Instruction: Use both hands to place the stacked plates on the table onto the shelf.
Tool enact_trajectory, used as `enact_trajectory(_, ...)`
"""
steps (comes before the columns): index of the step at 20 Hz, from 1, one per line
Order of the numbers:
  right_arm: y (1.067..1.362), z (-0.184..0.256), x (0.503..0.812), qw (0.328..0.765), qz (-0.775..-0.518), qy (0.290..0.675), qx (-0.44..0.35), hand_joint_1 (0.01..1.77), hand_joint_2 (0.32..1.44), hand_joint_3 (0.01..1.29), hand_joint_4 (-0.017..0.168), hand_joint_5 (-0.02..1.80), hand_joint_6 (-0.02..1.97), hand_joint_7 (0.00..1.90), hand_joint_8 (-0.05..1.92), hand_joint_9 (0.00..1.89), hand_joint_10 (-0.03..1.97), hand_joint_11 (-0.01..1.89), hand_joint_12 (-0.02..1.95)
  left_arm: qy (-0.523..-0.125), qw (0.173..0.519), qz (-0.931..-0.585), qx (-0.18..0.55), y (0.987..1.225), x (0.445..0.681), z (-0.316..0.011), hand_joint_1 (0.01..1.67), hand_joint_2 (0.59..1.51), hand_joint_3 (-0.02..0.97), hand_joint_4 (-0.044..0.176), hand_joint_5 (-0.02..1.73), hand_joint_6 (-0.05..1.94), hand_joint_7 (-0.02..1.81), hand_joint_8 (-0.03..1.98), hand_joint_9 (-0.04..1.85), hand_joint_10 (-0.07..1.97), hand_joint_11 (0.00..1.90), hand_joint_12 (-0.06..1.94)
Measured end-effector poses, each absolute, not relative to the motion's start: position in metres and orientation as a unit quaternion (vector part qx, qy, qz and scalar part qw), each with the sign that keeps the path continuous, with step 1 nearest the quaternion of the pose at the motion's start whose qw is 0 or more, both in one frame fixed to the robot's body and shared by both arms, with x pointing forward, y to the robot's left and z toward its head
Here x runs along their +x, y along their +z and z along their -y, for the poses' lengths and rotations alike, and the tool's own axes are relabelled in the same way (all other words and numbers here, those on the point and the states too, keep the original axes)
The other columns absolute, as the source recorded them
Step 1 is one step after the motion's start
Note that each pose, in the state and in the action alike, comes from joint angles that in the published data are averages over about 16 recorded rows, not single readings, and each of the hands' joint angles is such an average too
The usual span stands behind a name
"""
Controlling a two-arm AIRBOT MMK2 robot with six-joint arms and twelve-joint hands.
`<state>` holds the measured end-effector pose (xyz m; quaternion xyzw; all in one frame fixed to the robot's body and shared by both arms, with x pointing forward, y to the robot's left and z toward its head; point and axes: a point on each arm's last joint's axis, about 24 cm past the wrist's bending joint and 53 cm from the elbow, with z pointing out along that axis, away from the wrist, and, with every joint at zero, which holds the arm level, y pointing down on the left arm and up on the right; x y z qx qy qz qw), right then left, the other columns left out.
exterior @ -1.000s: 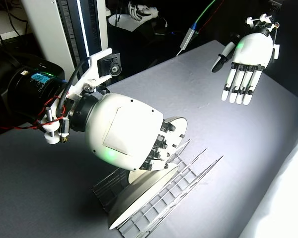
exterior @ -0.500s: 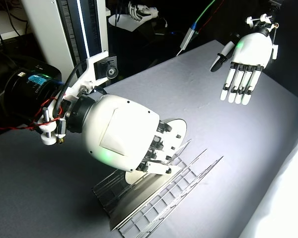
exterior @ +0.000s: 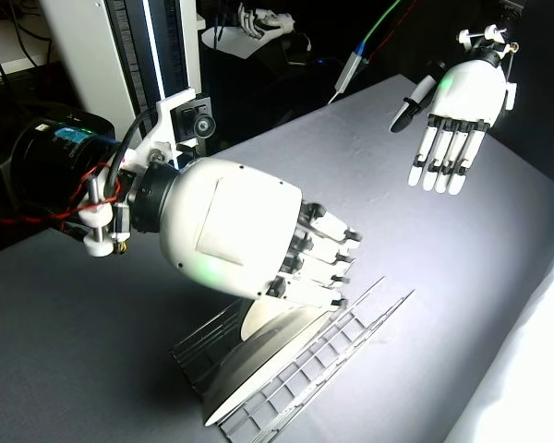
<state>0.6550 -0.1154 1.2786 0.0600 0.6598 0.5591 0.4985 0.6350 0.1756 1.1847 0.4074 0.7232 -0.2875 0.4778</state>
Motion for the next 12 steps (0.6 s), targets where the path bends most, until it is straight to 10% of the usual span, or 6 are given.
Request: enact_trajectory(12, 1.298, 0.069, 0.575, 0.566, -0.608, 0.496, -0.253, 0.82, 1.12, 0.01, 0.002, 0.25, 0.14, 0.34, 0.16, 0.27, 0.27, 0.03, 1.14, -0.280, 0.465, -0.737, 0.402, 1.172, 0.637, -0.185, 0.02, 1.165, 0.001, 0.006, 0.35, 0.01, 0.43, 0.01, 0.41, 0.01, 0.17, 0.35)
